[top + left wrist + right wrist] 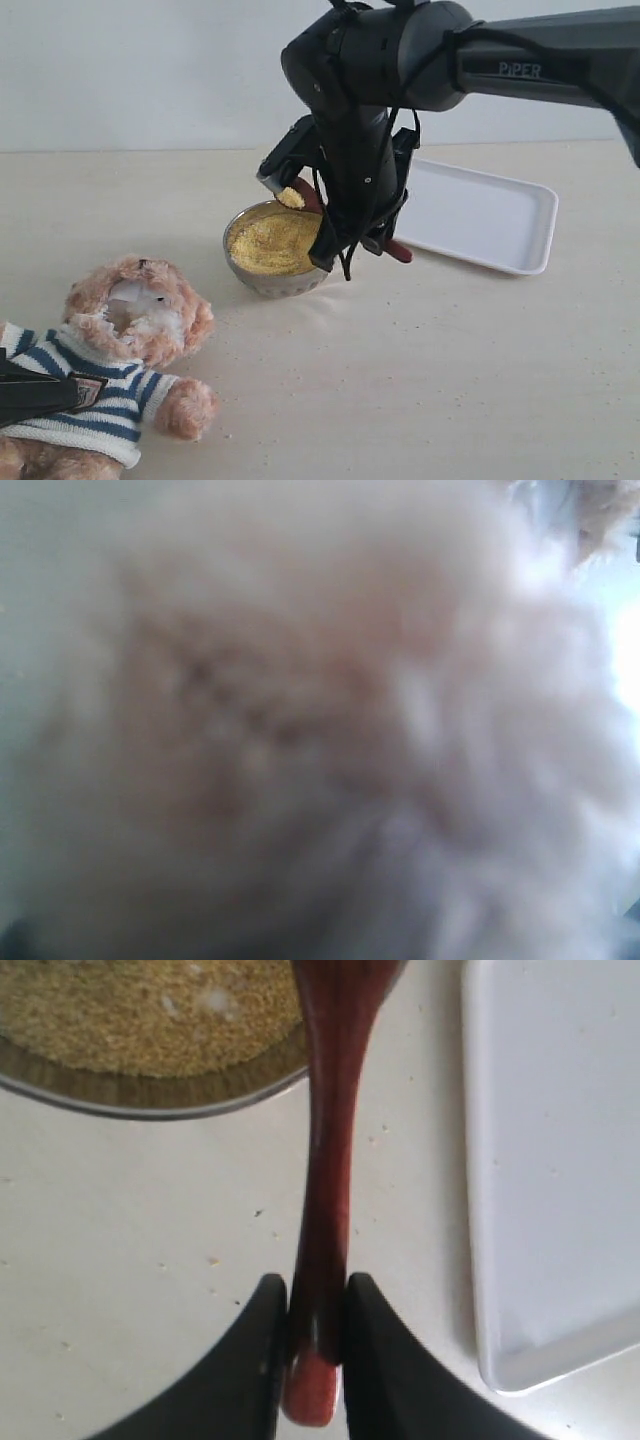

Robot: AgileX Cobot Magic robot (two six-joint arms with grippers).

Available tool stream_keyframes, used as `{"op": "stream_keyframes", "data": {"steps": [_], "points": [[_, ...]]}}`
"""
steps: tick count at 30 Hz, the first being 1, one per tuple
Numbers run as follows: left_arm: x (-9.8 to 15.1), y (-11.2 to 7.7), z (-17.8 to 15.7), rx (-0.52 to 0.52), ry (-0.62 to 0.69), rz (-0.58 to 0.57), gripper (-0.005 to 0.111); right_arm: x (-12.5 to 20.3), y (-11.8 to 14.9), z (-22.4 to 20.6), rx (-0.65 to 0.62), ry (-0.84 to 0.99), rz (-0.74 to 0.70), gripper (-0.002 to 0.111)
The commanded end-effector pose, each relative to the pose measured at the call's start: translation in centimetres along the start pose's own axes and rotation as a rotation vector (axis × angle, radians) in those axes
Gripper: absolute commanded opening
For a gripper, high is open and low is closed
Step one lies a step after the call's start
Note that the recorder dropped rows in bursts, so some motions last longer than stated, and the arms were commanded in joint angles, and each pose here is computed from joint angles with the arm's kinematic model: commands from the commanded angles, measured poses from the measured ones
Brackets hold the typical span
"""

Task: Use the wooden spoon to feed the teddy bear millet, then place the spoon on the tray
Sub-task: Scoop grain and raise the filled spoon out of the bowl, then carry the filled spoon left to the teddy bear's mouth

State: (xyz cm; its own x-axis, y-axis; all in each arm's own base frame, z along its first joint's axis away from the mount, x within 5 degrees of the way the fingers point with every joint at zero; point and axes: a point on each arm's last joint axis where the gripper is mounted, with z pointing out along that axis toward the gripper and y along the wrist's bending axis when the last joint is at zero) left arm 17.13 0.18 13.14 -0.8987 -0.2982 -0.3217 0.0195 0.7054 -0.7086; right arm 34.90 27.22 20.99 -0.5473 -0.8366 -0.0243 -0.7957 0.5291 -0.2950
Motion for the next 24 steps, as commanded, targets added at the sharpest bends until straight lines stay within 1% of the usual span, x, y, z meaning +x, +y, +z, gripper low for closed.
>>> {"op": "stream_keyframes", "data": {"steps": [1,3,5,8,13,16,17,18,24], "points": [[0.0,-0.3,-0.1,0.021,-0.011,-0.001,0.006,0.3,-0.3,-1.4,-0.001,-0.029,0.002,0.001],[0.0,-0.3,-0.1,0.021,-0.011,-0.001,0.006,0.4,-0.3,-1.7,-0.005,-0.037,0.030,0.001],[0.0,-0.3,-0.1,0.021,-0.011,-0.001,0.006,0.3,0.1,-2.1,-0.048,-0.054,0.028,0.001],[0.0,-0.3,-0.1,0.021,-0.011,-0.001,0.006,0.4,-0.2,-2.4,-0.037,-0.058,0.052,0.001],[0.0,-0.3,-0.1,0.021,-0.011,-0.001,0.006,0.6,0.0,-3.3,-0.073,-0.084,0.086,0.001],[0.0,-0.3,-0.1,0.021,-0.011,-0.001,0.006,0.6,0.4,-4.0,-0.132,-0.109,0.113,0.001],[0.0,-0.3,-0.1,0.021,-0.011,-0.001,0.006,0.6,0.9,-4.5,-0.160,-0.120,0.121,0.001],[0.0,-0.3,-0.1,0.021,-0.011,-0.001,0.006,0.8,1.3,-4.6,-0.162,-0.118,0.118,0.001],[0.0,-0.3,-0.1,0.021,-0.011,-0.001,0.006,3.0,5.8,-5.9,-0.173,-0.074,0.028,0.001]]}}
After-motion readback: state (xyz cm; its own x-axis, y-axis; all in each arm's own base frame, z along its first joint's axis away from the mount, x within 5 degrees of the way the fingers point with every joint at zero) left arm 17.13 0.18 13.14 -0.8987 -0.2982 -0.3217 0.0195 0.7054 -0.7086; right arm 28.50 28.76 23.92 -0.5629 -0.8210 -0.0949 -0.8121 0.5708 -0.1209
